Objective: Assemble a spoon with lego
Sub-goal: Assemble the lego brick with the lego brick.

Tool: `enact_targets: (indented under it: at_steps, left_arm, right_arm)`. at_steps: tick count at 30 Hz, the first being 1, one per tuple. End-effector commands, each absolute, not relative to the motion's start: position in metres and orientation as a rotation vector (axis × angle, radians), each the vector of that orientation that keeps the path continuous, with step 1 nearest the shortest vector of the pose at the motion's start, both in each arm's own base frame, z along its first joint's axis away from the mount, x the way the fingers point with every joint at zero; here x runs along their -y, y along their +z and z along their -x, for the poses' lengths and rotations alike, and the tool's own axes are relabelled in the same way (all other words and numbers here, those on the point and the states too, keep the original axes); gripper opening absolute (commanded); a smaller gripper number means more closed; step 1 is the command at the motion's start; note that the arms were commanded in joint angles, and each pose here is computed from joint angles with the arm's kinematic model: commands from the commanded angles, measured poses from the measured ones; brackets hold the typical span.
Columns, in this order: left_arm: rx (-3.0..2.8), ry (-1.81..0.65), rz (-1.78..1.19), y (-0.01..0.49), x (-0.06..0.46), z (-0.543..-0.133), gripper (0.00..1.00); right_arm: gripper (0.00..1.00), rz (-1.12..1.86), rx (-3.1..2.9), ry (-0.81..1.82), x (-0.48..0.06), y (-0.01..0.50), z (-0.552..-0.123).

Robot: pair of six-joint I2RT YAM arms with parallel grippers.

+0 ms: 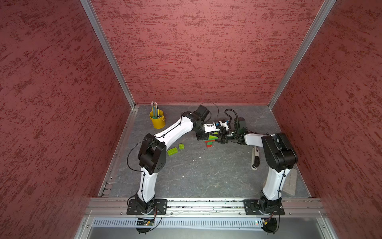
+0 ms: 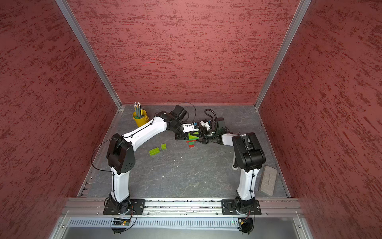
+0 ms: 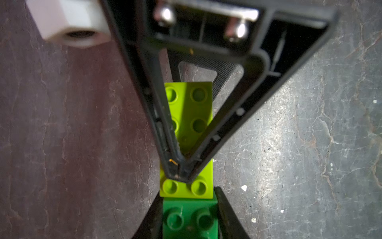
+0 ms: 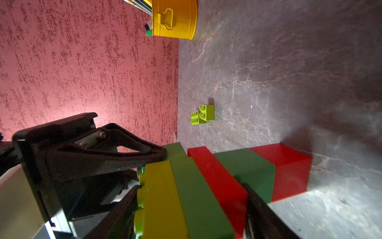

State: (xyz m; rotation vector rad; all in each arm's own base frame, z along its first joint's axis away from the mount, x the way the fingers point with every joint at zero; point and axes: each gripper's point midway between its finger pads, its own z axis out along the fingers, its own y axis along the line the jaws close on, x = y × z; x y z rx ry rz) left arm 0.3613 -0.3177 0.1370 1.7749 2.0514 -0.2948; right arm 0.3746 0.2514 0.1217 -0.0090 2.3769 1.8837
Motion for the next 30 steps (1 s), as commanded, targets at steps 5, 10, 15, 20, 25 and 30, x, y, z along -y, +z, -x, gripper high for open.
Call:
enact_targets:
  at_steps: [5, 10, 15, 20, 25, 30]
  left_arm:
    - [-2.071, -0.347, -1.79, 0.124, 0.321, -0.358, 0.17]
    - [-2.107, -0.387, -1.789, 0.113, 0.319, -0.355, 0.11]
    - [-2.134, -0.392, -1.812, 0.102, 0.314, -0.351, 0.11]
    - [-2.136, -0.324, -1.853, 0.092, 0.314, -0.352, 0.1]
    - [-2.163, -0.351, -1.837, 0.092, 0.314, -0.348, 0.1]
    - [-2.131, -0.334, -1.802, 0.1, 0.315, -0.352, 0.42]
  right_arm:
    - [0.75, 0.056, -2.353, 1.901, -0.257, 0.127, -0.378]
    - [0.75, 0.059, -2.352, 1.899, -0.257, 0.127, -0.378]
    - [0.75, 0.056, -2.357, 1.9, -0.256, 0.126, -0.378]
    - [0.75, 0.055, -2.357, 1.898, -0.257, 0.127, -0.378]
    - [0.75, 0.052, -2.368, 1.889, -0.256, 0.124, -0.378]
    - [0.75, 0.058, -2.365, 1.889, -0.257, 0.126, -0.379]
